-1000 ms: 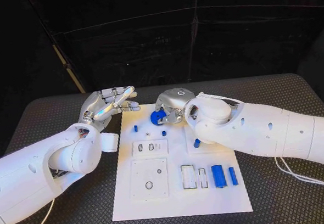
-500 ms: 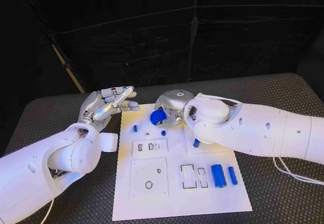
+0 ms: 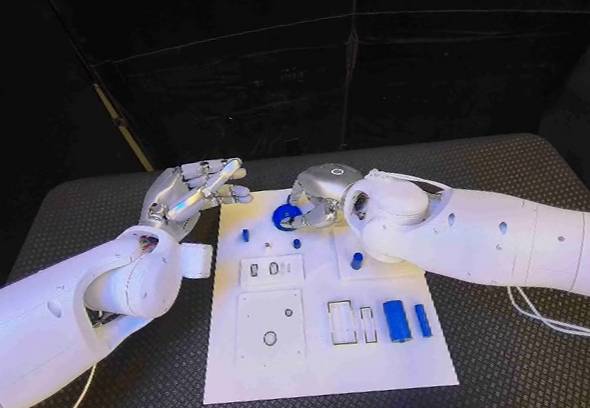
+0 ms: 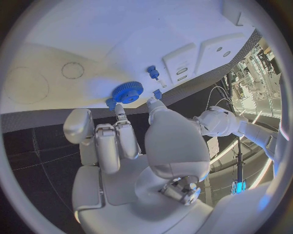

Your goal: Assemble the parts on the task board

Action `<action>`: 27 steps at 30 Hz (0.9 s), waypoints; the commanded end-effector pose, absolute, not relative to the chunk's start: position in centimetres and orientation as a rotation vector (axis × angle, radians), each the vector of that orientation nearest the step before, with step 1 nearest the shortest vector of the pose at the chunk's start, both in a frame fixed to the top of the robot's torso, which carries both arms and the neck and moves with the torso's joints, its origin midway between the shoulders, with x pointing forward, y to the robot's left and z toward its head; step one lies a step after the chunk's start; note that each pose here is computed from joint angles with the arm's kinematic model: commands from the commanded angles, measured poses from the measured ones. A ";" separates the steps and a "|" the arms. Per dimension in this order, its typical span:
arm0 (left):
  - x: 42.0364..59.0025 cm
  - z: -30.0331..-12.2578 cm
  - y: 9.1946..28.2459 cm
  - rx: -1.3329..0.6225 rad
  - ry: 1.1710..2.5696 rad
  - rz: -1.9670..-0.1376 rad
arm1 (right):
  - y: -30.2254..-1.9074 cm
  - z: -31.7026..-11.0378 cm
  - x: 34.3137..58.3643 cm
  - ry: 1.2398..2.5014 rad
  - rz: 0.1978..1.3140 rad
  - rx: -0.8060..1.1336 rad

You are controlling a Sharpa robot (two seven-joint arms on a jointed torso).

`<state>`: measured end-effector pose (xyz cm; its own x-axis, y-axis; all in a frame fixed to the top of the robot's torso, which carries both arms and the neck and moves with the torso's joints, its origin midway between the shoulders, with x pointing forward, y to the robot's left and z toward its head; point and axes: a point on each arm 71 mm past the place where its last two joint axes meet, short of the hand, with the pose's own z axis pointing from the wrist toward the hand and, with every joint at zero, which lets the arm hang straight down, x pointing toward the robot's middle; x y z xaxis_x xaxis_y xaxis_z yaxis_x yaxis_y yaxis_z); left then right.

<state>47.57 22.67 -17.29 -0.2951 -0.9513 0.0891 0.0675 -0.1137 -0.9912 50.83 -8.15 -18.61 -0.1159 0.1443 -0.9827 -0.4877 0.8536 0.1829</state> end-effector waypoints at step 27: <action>47.5 -17.1 22.7 -1.055 1.311 -1.556 | -23.3 -17.0 50.2 1.493 0.849 0.073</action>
